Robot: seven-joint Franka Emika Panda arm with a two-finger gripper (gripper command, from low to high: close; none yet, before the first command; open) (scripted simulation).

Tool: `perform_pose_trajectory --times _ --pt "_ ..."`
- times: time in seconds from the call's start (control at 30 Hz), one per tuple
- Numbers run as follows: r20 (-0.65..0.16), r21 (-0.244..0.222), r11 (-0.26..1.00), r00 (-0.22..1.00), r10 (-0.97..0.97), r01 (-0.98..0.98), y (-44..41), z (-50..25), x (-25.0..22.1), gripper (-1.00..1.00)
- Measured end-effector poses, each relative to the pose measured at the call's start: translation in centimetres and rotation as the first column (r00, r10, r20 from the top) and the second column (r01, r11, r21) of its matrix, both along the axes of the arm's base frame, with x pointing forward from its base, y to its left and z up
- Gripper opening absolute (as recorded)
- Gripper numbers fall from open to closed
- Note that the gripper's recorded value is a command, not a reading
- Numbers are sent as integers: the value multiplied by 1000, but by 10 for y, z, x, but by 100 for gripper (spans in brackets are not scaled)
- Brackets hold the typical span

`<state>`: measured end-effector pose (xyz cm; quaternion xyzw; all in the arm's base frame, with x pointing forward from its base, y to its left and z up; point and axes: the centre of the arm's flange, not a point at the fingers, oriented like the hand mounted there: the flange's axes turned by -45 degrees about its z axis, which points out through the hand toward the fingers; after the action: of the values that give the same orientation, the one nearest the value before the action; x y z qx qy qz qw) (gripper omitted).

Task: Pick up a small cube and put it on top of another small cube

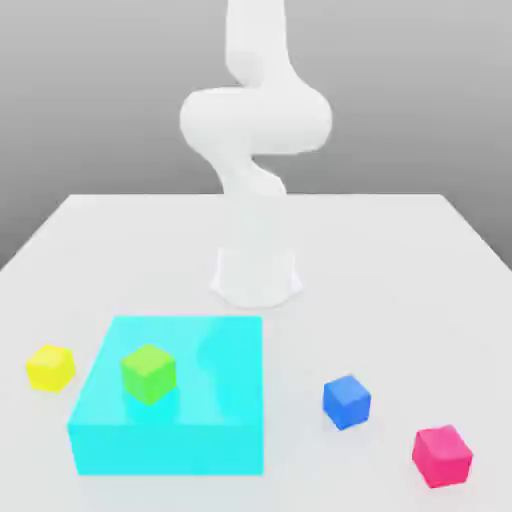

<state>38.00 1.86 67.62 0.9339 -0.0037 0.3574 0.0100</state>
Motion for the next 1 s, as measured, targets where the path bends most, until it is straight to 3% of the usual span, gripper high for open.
perform_pose_trajectory --times 0.23,0.5,0.7,0.9,1.0 --pt "-189 -59 998 982 7 -18 53 -115 74 0" --pt "-387 -82 993 921 44 -81 112 -259 109 0" --pt "-523 -57 987 846 99 -151 162 -367 98 0" --pt "-645 5 981 749 152 -195 202 -465 63 0" --pt "-664 22 980 730 164 -200 211 -506 56 0"
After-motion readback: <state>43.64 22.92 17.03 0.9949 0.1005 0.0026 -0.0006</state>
